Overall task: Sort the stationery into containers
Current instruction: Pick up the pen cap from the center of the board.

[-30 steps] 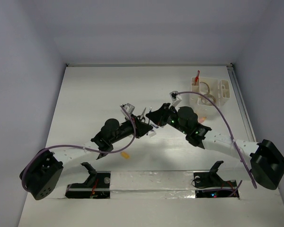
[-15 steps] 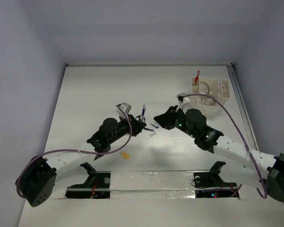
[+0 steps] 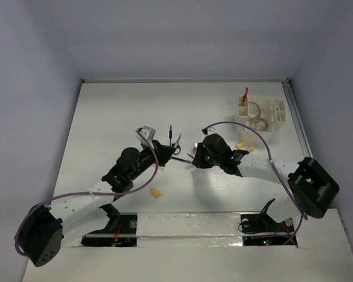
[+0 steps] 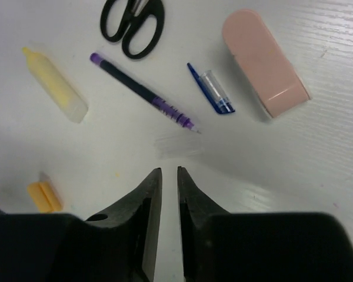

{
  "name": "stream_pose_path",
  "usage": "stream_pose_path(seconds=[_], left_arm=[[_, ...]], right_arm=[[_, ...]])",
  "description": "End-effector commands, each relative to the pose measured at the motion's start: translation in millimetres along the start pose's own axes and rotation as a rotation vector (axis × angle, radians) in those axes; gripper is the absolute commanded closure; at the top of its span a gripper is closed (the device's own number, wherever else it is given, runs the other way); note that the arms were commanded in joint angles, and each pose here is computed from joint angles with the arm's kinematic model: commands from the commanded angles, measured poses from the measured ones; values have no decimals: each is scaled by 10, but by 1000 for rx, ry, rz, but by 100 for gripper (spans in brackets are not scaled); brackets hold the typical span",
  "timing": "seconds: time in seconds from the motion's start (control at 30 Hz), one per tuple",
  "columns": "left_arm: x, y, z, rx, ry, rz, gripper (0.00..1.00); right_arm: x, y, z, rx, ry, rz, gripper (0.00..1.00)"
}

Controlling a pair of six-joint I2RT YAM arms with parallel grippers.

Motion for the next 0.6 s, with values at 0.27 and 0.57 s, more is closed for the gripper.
stream_pose_path(seconds=[0.27, 0.57], left_arm=[[-103, 63, 29, -11, -16, -52, 100], [-78, 45, 21, -4, -11, -40, 100]], right_arm=[[-322, -365, 35, 16, -82, -63, 64], [-366, -518, -56, 30, -120, -67, 57]])
Point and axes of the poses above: each gripper's point midway between its finger pads, its own y axis back along the fingers, its own z axis along the line the jaws close on, x = y × z, the point moved 3 cm from there along y, back along the fingers, and after that the axes turned 7 degrees about -y, right-handed, at the moved point
